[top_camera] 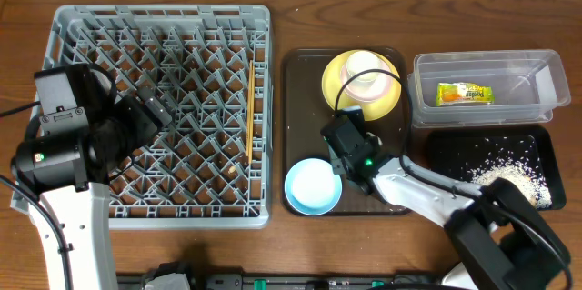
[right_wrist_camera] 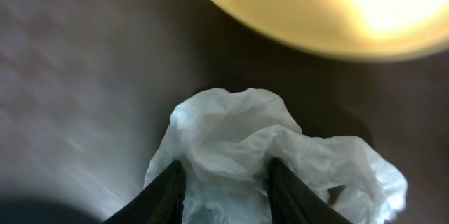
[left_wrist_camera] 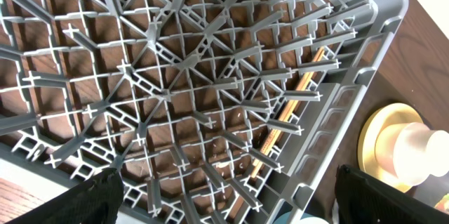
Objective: Sort waste into correct bins and load items into the dishwasher rack
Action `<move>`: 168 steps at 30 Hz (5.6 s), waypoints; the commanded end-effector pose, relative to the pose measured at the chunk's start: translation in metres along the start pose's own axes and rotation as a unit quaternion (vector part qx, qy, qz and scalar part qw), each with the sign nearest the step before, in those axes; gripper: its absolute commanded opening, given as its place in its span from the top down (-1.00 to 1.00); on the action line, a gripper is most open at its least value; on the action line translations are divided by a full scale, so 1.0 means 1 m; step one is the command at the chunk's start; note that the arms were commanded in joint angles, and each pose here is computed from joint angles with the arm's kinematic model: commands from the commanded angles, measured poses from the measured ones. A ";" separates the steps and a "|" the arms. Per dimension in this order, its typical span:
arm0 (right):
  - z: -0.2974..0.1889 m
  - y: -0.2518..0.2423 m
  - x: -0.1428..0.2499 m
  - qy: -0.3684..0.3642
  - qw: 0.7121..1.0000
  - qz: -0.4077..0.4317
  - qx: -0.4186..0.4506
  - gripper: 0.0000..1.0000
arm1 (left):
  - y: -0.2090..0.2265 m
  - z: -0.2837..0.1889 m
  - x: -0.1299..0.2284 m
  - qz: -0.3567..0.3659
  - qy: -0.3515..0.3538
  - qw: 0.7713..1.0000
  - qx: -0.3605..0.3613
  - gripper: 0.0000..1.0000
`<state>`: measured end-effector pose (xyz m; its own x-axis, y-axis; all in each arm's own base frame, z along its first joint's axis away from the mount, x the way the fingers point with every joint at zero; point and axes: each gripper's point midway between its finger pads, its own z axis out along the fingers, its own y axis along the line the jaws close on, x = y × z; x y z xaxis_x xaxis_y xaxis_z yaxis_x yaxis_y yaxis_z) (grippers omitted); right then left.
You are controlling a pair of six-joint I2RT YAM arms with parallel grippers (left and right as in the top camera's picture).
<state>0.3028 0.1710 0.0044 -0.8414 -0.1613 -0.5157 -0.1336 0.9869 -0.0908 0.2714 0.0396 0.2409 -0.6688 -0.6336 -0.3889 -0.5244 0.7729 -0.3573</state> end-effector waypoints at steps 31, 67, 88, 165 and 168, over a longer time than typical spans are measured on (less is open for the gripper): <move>-0.014 -0.039 0.001 0.012 0.998 0.055 0.042 -0.48 | 0.000 -0.003 -0.004 0.002 -0.006 1.000 -0.001 -0.94; -0.081 -0.239 -0.138 -0.201 0.886 0.419 0.002 0.98 | 0.000 -0.003 -0.004 0.001 -0.006 1.000 -0.001 -0.95; -0.066 -0.241 -0.165 -0.239 0.893 0.378 -0.045 -0.66 | 0.000 -0.003 -0.004 0.002 -0.006 1.000 -0.001 -0.95; -0.024 0.083 -0.032 0.271 0.933 -0.107 -0.212 0.14 | 0.000 -0.003 -0.004 0.002 -0.006 1.000 -0.001 -0.95; -0.046 0.082 -0.063 0.224 0.943 -0.102 -0.225 0.15 | 0.000 -0.003 -0.004 0.002 -0.006 1.000 -0.001 -0.94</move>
<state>0.2990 0.2515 0.0174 -0.8913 -0.4518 0.0383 -0.4303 0.8694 0.2427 0.2715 0.0396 0.2408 -0.6692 -0.6334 -0.3886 -0.5242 0.7730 -0.3572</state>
